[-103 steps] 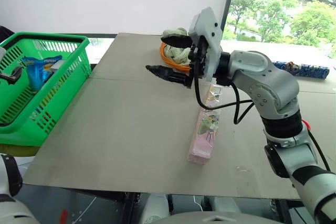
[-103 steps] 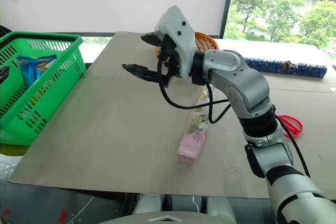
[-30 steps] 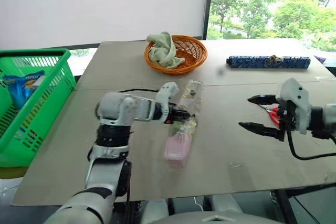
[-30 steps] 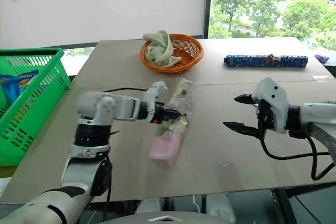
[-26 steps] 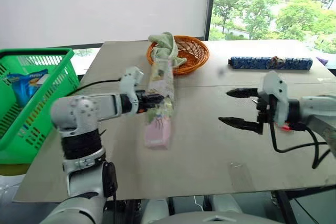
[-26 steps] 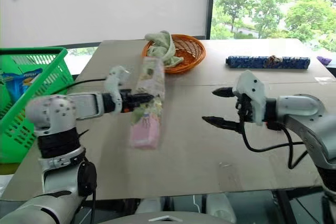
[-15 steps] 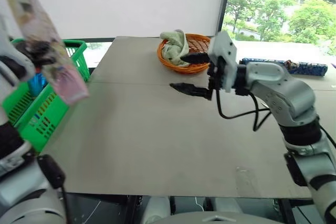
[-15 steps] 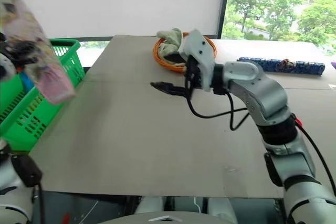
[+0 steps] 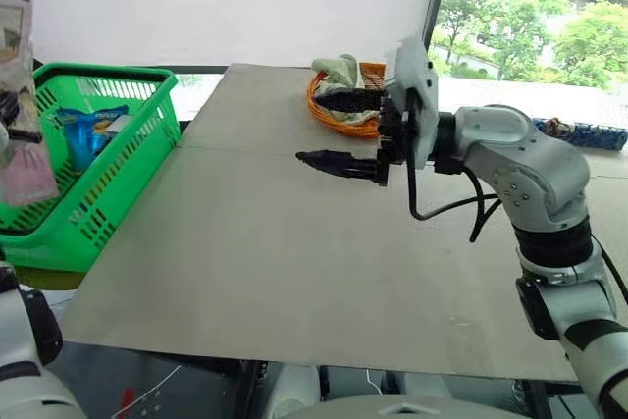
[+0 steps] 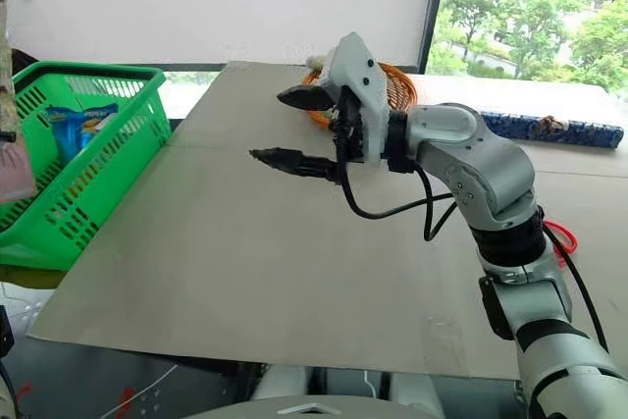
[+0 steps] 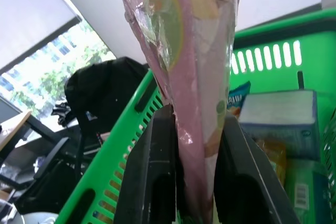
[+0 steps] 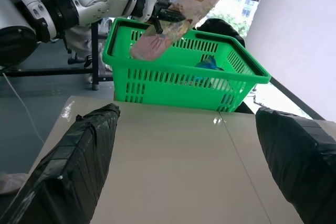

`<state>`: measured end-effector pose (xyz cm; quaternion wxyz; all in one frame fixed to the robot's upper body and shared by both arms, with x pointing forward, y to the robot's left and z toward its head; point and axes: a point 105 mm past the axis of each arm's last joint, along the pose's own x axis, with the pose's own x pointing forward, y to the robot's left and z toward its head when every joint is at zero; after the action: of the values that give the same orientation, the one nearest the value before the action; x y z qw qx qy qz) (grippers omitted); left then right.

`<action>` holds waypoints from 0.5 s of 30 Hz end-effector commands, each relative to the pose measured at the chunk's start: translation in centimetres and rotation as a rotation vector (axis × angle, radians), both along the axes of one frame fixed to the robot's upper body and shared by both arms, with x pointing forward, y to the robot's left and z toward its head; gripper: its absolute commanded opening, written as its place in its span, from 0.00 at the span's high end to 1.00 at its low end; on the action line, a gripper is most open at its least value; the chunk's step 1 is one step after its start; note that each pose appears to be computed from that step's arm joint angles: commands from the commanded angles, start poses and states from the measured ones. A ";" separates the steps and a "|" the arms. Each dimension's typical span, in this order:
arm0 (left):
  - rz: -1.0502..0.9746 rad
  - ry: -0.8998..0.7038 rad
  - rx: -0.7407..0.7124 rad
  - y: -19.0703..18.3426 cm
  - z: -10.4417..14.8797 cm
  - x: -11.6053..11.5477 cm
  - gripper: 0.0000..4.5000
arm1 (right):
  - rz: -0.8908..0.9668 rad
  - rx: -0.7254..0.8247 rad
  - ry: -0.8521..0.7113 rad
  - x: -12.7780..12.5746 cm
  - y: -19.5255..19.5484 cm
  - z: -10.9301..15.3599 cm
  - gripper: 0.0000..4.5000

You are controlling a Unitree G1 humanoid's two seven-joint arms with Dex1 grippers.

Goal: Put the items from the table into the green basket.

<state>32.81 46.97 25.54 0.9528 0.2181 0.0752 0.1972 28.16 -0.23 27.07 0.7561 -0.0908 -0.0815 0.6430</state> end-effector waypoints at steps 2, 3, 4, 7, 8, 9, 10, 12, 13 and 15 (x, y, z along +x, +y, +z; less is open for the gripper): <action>-0.012 -0.171 0.086 -0.5 3.6 0.3 0.31 | -0.047 0.013 -0.028 0.0 -1.3 0.7 0.00; -0.024 -0.219 0.101 -1.2 4.5 0.6 0.20 | -0.063 0.010 -0.026 0.1 -1.7 0.6 0.00; -0.034 -0.250 0.112 -1.7 5.1 0.9 0.07 | -0.074 0.009 -0.024 0.2 -2.1 0.6 0.00; -0.128 -0.431 0.120 -4.9 8.0 2.0 0.01 | -0.141 0.000 -0.029 0.8 -3.3 0.4 0.00; -0.191 -0.461 0.092 -6.5 8.6 2.6 0.01 | -0.170 -0.005 -0.029 1.1 -3.8 0.3 0.00; -0.278 -0.483 0.037 -8.4 9.1 3.2 0.01 | -0.204 -0.009 -0.033 1.4 -4.4 0.1 0.00; -0.368 -0.527 -0.045 -10.9 9.6 3.8 0.01 | -0.265 -0.016 -0.036 2.1 -5.3 -0.4 0.00; -0.627 -0.486 -0.247 -17.7 8.2 5.0 0.01 | -0.421 0.030 -0.015 3.7 -7.9 -1.0 0.00; -0.728 -0.435 -0.291 -20.7 7.1 4.9 0.01 | -0.472 0.043 -0.001 4.2 -9.0 -1.3 0.00; -0.875 -0.339 -0.362 -25.2 4.1 4.0 0.01 | -0.542 0.027 0.046 4.4 -10.8 -2.8 0.00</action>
<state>38.07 24.29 29.82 0.9761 0.0327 -0.1509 -0.1527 32.52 -9.43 23.20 0.8903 -0.0772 -0.0232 0.4482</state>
